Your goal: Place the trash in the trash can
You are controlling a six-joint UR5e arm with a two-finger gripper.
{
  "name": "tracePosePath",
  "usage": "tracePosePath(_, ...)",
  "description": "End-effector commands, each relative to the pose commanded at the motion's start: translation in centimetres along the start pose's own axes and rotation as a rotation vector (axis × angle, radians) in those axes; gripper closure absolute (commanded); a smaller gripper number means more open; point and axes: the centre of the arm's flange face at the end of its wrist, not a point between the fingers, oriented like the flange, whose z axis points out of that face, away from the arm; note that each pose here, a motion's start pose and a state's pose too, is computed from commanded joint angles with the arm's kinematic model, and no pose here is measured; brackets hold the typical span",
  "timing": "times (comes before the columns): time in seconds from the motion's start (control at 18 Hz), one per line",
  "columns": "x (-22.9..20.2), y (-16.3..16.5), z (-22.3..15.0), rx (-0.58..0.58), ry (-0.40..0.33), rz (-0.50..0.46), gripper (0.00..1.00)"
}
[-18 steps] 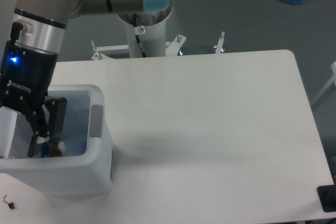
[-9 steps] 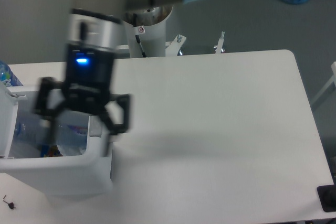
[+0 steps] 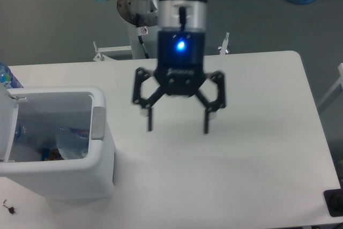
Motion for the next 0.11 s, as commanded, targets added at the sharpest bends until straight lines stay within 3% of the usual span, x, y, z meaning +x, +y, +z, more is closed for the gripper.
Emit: tracePosePath(0.11, -0.08, 0.49, 0.20, -0.036, 0.011, 0.036, 0.00)
